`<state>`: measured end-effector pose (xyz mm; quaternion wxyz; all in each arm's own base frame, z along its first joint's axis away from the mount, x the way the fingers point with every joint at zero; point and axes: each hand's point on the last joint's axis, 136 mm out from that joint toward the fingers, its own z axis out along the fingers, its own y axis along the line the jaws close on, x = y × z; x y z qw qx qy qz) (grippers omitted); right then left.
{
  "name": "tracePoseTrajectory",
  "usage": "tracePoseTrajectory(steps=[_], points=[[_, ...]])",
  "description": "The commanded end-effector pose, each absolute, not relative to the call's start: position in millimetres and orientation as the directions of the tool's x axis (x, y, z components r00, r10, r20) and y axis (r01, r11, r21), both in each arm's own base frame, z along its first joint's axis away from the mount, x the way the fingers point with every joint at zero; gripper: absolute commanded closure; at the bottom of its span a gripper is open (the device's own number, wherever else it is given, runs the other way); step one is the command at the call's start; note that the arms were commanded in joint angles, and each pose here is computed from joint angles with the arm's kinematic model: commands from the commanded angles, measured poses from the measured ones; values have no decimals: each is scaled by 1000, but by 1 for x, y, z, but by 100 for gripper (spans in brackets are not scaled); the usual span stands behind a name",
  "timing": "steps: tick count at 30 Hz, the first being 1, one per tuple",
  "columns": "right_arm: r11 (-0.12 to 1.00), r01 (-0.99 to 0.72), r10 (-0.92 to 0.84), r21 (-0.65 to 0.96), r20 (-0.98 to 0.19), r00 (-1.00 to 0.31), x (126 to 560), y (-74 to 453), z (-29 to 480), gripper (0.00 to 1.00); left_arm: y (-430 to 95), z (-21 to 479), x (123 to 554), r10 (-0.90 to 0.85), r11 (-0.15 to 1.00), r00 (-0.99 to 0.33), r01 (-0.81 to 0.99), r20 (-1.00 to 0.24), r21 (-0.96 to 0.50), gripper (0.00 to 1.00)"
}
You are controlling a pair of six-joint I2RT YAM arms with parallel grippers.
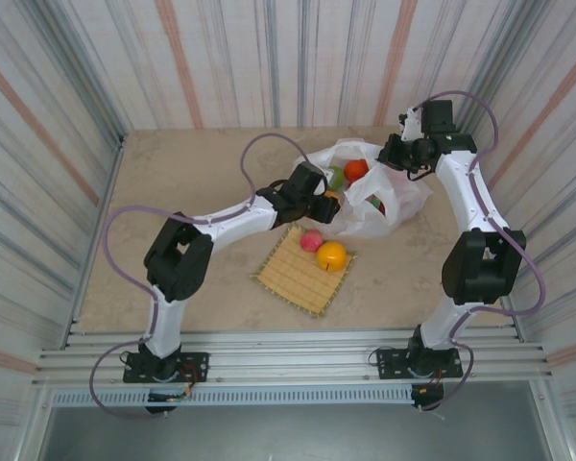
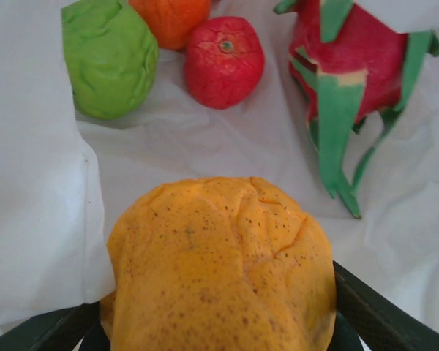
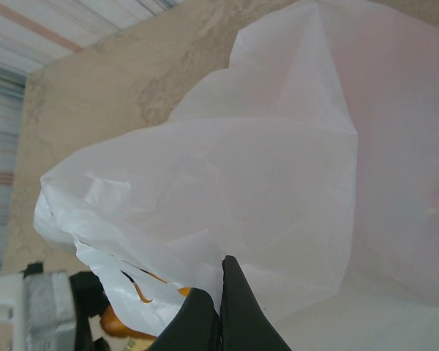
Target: Place the fruits into the plastic bag
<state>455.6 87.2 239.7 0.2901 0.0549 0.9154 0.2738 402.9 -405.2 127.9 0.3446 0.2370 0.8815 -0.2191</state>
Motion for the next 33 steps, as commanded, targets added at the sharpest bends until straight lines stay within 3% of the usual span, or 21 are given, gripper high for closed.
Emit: tracePoseTrajectory(steps=[1, 11, 24, 33], points=[[833, -86, 257, 546, -521, -814, 449, 90, 254, 100, -413, 141, 425, 248, 801, -614, 565, -749, -198, 37], [826, -92, 264, 556, -525, -809, 449, 95, 261, 100, -456, 143, 474, 196, 796, -552, 572, -811, -197, 35], [801, -115, 299, 588, -559, -773, 459, 108, 288, 100, -475, 162, 530, 104, 847, -374, 519, -922, -115, 33], [798, -109, 309, 592, -558, -770, 462, 109, 287, 100, -475, 146, 551, 101, 861, -367, 499, -925, -104, 32]])
